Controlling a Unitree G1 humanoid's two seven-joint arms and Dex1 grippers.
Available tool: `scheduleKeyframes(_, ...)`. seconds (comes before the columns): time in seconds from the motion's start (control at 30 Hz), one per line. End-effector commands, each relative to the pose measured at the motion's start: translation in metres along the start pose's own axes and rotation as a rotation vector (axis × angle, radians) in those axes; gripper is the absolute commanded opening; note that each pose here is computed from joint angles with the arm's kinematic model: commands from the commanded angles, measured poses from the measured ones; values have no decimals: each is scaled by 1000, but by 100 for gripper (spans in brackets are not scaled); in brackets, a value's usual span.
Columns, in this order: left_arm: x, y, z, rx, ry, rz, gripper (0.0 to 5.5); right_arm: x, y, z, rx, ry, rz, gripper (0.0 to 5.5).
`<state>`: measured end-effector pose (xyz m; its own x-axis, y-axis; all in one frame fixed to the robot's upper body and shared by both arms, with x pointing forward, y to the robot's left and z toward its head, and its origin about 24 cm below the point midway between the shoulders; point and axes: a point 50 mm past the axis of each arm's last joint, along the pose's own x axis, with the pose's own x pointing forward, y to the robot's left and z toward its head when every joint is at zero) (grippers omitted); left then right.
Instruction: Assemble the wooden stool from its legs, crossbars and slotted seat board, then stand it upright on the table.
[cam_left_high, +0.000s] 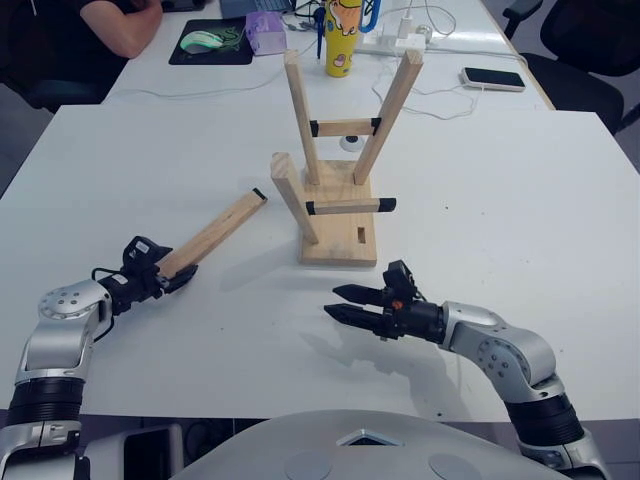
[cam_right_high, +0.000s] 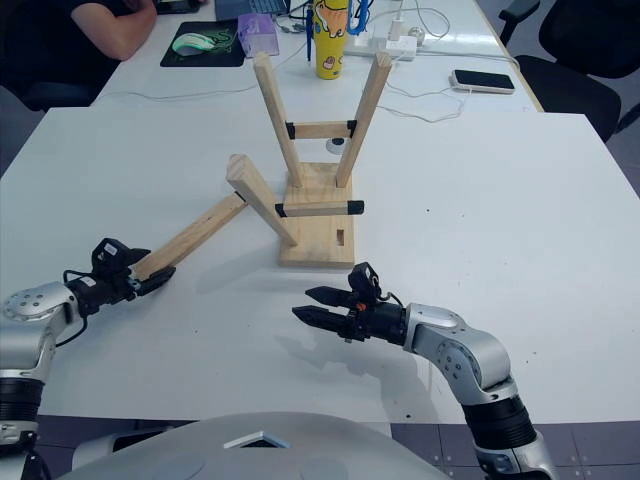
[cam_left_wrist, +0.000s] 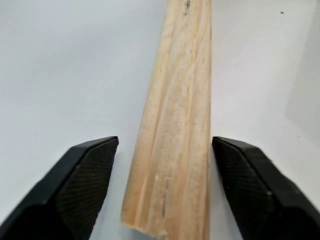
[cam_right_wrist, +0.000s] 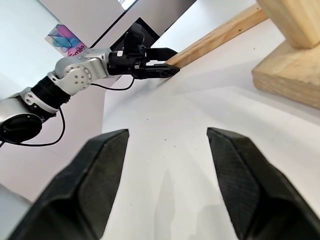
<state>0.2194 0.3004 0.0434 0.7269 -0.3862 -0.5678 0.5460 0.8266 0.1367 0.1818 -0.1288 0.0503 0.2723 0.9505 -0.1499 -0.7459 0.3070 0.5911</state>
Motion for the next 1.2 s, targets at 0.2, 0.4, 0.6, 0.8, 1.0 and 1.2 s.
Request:
scheduleKeyframes(0.2, 6, 6, 12, 102, 58, -114, 211, 1, -2, 4, -27, 30, 7, 292)
scheduleKeyframes(0.4, -5, 28, 36, 256, 58, -125, 208, -2, -2, 7, -94, 56, -8, 292)
scheduleKeyframes(0.6, -48, 43, 97, 483, 80, -168, 208, 1, 5, 22, -281, 72, -42, 332)
scheduleKeyframes(0.8, -65, 37, 145, 606, 116, -237, 208, 24, 45, 58, -461, 9, 69, 428)
scheduleKeyframes(1.0, -81, 40, 140, 598, 251, -257, 208, 37, 75, 91, -606, 4, 135, 514)
scheduleKeyframes(1.2, -92, 43, 142, 591, 281, -231, 208, 62, 99, 144, -892, -67, 114, 540)
